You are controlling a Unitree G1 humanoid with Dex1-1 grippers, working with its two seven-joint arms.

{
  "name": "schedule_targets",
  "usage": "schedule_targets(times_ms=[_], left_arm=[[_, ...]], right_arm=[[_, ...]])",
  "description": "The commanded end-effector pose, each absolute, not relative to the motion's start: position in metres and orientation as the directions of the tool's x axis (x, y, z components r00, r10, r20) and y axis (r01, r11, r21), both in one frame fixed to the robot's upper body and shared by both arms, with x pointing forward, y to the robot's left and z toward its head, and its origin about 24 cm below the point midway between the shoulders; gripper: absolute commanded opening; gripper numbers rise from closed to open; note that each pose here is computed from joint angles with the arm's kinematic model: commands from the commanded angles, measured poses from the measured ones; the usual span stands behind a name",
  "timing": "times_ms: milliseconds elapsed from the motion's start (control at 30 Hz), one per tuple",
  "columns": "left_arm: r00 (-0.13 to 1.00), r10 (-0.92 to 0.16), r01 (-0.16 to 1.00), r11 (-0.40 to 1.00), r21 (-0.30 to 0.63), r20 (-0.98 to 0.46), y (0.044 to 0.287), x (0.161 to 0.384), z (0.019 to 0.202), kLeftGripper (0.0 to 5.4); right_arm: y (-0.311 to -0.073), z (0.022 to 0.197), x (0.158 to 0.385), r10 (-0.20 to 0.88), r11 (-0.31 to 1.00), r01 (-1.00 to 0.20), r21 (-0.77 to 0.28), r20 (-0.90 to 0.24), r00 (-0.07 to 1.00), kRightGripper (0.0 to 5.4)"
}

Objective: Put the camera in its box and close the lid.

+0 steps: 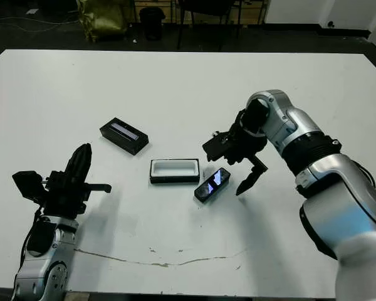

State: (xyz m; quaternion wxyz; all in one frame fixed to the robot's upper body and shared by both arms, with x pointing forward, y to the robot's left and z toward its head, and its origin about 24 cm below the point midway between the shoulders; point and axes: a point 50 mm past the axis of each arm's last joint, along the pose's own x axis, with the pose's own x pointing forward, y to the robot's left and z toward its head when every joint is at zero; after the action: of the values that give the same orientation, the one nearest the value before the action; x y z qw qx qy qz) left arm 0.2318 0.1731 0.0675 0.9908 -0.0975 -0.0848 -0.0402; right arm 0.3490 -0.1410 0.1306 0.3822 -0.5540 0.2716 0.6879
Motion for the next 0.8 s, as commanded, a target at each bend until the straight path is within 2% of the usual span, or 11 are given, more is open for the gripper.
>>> schedule_targets(times_ms=[33, 267, 400, 533, 800], left_arm=[[0.988, -0.058, 0.084, 0.979, -0.183, 0.145, 0.176, 0.229, 0.061, 0.0], [0.989, -0.057, 0.082, 0.98, -0.184, 0.138, 0.175, 0.229, 0.062, 0.0], [0.99, -0.051, 0.076, 0.98, -0.183, 0.135, 0.174, 0.228, 0.062, 0.0], [0.988, -0.054, 0.079, 0.98, -0.181, 0.143, 0.175, 0.229, 0.062, 0.0], [0.989, -0.051, 0.074, 0.984, -0.162, 0.142, 0.174, 0.228, 0.062, 0.0]], right_arm=[[-0.144, 0.118, 0.346, 0.227, -0.544, -0.839, -0.022, -0.966, -0.121, 5.37], [-0.144, 0.11, 0.345, 0.26, -0.537, -0.843, -0.035, -0.957, -0.126, 5.37], [-0.147, 0.104, 0.346, 0.288, -0.476, -0.877, -0.073, -0.954, -0.077, 5.17], [-0.148, 0.1, 0.344, 0.314, -0.433, -0.892, -0.13, -0.949, -0.014, 4.39], [-0.152, 0.092, 0.342, 0.416, -0.32, -0.937, -0.139, -0.91, -0.007, 2.59]])
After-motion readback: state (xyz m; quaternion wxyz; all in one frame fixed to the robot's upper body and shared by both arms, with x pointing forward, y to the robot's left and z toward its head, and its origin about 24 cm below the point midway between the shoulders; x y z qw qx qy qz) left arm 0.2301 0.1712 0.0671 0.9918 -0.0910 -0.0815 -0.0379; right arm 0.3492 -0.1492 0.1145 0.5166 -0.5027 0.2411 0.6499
